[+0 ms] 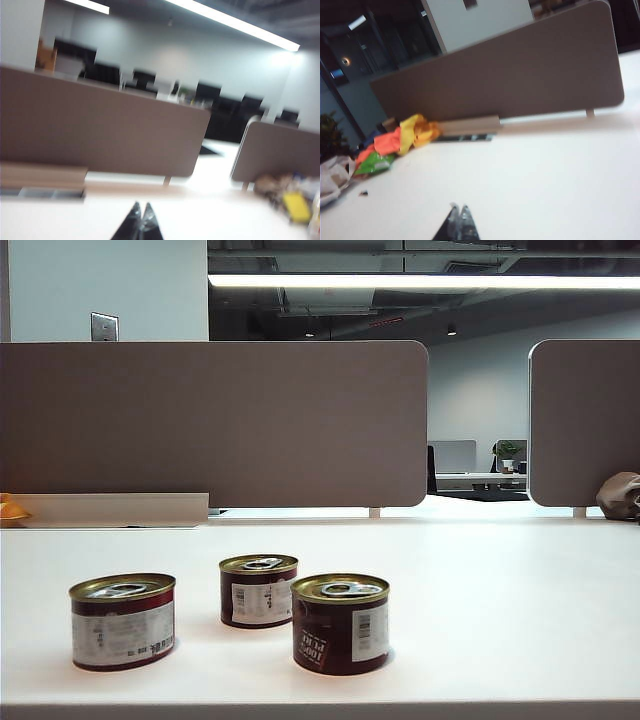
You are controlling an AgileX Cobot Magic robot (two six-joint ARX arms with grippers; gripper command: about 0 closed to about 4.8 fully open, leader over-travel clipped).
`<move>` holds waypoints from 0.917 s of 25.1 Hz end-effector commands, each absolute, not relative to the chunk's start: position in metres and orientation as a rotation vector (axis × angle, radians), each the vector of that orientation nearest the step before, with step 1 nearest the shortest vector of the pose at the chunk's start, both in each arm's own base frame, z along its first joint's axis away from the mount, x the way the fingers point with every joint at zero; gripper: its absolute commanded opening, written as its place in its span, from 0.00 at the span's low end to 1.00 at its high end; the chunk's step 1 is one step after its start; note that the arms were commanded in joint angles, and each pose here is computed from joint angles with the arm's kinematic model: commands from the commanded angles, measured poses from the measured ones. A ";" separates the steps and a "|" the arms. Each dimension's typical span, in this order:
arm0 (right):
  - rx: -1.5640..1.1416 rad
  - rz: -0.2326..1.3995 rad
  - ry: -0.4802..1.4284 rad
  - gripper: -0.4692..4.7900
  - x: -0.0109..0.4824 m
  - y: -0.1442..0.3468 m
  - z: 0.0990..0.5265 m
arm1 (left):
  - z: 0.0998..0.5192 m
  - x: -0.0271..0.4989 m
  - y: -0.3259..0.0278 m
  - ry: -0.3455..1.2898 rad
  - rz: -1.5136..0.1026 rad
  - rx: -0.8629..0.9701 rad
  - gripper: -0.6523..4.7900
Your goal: Pick up the cans one by one and stack them together.
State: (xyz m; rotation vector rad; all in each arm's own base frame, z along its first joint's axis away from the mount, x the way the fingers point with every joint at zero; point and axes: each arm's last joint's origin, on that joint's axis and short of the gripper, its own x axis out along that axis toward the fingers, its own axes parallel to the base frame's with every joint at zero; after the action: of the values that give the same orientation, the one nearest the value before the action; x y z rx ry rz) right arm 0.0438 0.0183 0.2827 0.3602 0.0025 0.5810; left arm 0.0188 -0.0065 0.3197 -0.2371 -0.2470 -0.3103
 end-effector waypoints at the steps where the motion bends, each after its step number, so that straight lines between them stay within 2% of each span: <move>1: 0.303 0.641 0.095 0.09 0.046 0.021 0.289 | 0.318 0.018 -0.006 -0.046 -0.269 -0.156 0.11; 4: 0.219 0.815 0.207 0.09 0.062 0.027 0.305 | 0.320 0.037 -0.011 0.225 -0.307 -0.128 0.11; 9: 0.231 0.903 0.380 0.09 0.100 0.037 0.304 | 0.303 0.086 -0.025 0.562 -0.490 -0.179 0.11; 11: 0.250 0.956 0.552 0.17 0.127 0.054 0.289 | 0.288 0.119 -0.032 0.743 -0.512 -0.194 0.12; 14: 0.222 1.016 0.691 0.26 0.144 0.075 0.271 | 0.272 0.142 -0.036 0.871 -0.511 -0.176 0.24; 16: 0.178 1.053 0.784 0.33 0.153 0.096 0.257 | 0.262 0.154 -0.040 0.944 -0.518 -0.171 0.26; 18: 0.049 1.037 0.894 0.48 0.158 0.128 0.234 | 0.248 0.164 -0.050 1.031 -0.570 -0.126 0.27; 21: -0.082 1.007 0.958 0.73 0.157 0.152 0.219 | 0.244 0.164 -0.060 1.055 -0.588 -0.075 0.27; 23: -0.161 0.979 0.974 0.83 0.158 0.163 0.212 | 0.245 0.161 -0.064 1.051 -0.596 -0.048 0.27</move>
State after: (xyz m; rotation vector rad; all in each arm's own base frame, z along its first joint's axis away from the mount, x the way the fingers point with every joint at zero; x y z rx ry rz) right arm 0.1559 0.1577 0.2111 -0.1018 1.0061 1.0102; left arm 0.1620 -0.0632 0.2431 -0.0715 1.0696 -0.6051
